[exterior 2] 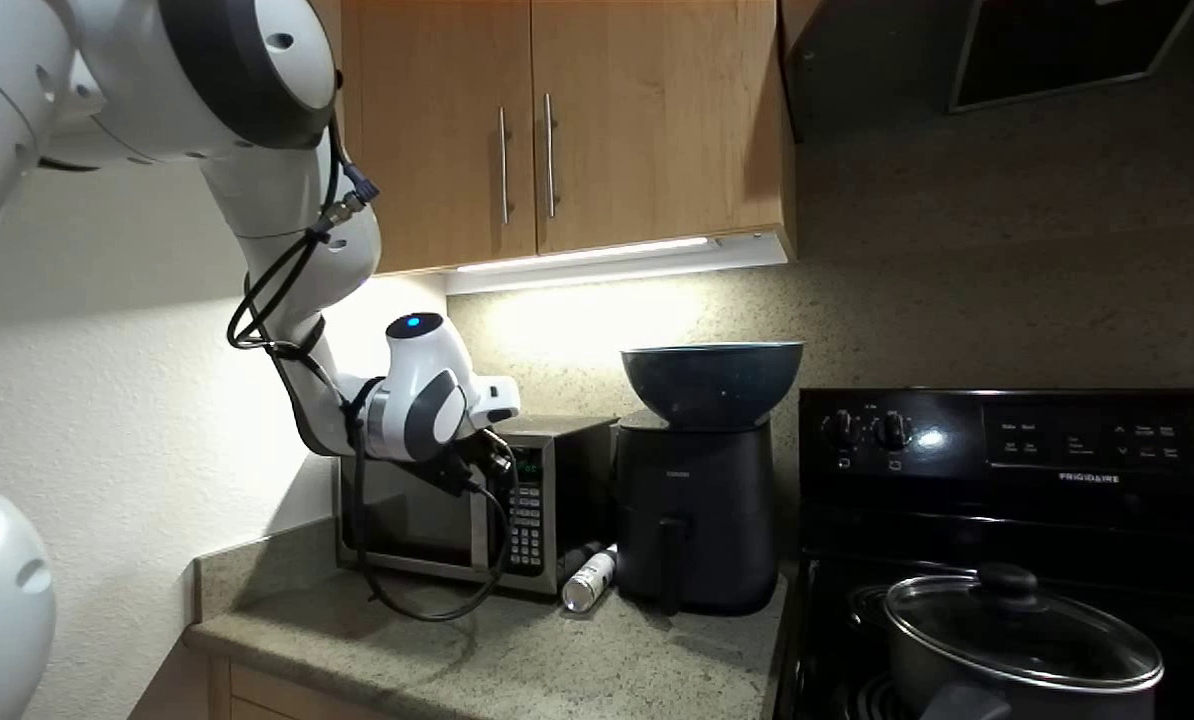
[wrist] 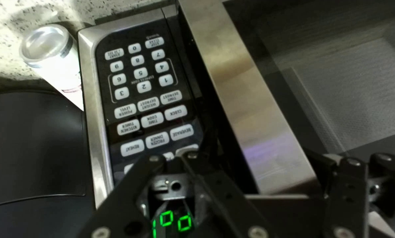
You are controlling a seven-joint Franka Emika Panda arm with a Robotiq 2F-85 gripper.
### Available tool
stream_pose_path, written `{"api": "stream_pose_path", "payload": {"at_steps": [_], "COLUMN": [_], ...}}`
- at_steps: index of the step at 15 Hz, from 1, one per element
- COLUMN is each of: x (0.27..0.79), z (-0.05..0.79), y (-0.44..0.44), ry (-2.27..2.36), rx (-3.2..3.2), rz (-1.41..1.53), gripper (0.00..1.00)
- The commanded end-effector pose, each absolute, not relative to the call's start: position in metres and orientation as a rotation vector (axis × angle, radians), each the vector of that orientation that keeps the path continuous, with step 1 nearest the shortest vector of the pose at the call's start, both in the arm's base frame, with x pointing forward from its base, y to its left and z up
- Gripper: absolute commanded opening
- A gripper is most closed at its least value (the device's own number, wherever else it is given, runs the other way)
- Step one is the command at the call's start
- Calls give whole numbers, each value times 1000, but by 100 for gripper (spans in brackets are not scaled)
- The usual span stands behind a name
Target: Open the microwave door, then put the bowl in the microwave
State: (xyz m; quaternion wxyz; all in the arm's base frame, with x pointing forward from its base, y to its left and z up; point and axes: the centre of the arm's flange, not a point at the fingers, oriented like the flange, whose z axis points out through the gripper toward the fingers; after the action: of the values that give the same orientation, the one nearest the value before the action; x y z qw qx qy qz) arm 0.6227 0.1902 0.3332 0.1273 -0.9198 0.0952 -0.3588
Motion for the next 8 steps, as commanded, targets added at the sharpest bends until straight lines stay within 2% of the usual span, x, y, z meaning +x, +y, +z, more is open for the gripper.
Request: {"api": "stream_pose_path", "payload": {"at_steps": [1, 4, 5, 8], "x": [609, 585, 580, 559], "z": [368, 391, 396, 406], "y": [184, 191, 192, 197], "ry": [306, 269, 256, 217], "rx": [-2698, -2697, -2703, -2713], "rz": [-1123, -1067, -1045, -985], "gripper": [18, 1, 6, 6]}}
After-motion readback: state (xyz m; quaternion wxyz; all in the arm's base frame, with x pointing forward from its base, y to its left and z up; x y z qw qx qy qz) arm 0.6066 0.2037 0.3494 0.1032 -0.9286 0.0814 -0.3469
